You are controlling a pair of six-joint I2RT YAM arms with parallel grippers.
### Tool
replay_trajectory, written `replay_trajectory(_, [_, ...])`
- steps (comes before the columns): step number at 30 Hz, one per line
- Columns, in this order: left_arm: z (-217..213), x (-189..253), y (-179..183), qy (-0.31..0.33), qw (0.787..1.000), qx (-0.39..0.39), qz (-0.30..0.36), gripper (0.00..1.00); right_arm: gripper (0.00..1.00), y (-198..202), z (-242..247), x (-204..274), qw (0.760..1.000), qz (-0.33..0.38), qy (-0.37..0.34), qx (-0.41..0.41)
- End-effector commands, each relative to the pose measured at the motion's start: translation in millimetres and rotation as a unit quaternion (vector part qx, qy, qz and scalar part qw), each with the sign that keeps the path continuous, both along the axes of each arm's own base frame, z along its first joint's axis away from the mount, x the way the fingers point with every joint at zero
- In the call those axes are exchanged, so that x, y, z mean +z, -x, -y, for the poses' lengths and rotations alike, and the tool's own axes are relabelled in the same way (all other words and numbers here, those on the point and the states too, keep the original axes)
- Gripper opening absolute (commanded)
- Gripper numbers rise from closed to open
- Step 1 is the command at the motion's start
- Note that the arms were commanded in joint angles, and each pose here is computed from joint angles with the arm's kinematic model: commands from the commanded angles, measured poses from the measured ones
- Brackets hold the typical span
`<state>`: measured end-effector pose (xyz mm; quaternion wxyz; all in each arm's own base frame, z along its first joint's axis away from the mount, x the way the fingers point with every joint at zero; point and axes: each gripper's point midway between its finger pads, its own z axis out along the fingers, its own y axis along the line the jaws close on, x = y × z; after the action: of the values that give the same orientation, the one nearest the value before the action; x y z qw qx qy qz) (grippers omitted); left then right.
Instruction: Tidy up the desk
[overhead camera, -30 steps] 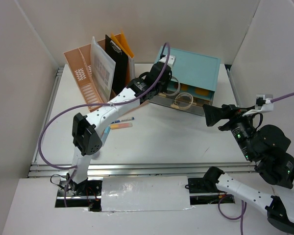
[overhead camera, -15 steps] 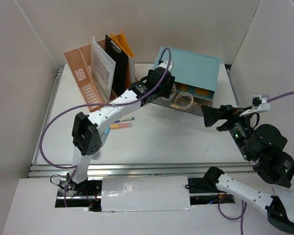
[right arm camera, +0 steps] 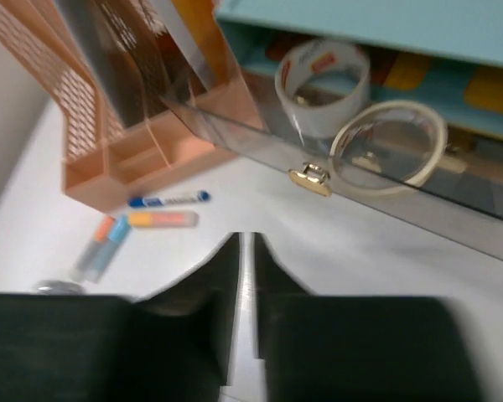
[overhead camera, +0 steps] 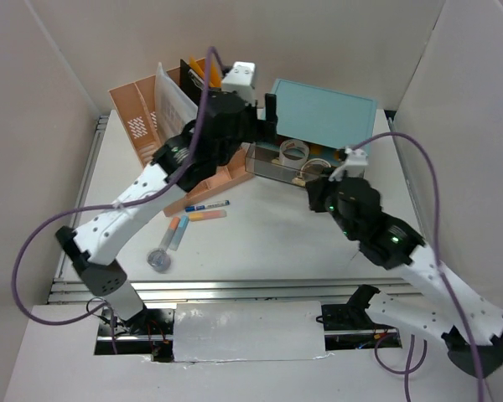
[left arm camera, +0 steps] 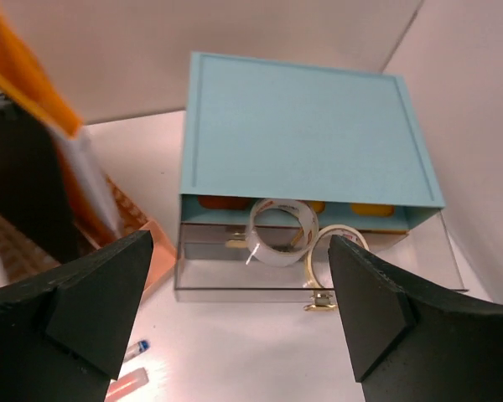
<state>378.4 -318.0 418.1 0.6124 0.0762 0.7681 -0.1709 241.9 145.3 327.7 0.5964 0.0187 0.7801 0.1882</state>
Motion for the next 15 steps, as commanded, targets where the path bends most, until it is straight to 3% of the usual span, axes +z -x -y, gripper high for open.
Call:
replay_trajectory(1, [-52.1,23.9,20.3,0.029,0.996,0.080,0.004,1.00,0.05,-20.9,-39.6,-30.9,0.998,-0.031,-0.043,0.031])
replay_trajectory(2, [-72.1,30.2,34.3,0.033,0.995,0.092,0.001,0.99,0.00,-22.6,-45.3,-36.1,0.997,-0.034,-0.051,0.038])
replay_trajectory(7, [-138.8,-15.5,72.7,-0.018,0.986,0.158,-0.041,0.99,0.00,-36.7,-76.5,-68.5,0.987,-0.068,-0.103,0.105])
replay_trajectory(11, [-183.4,-42.4,112.2,-0.036,0.982,0.172,-0.069,0.99,0.00,-68.4,-73.4,-87.8,0.989,-0.079,-0.088,0.091])
replay_trajectory(15, [-204.7,-82.9,139.2,-0.063,0.980,0.157,-0.101,0.99,0.00,-101.0,-50.8,-96.4,0.995,-0.070,-0.068,0.016])
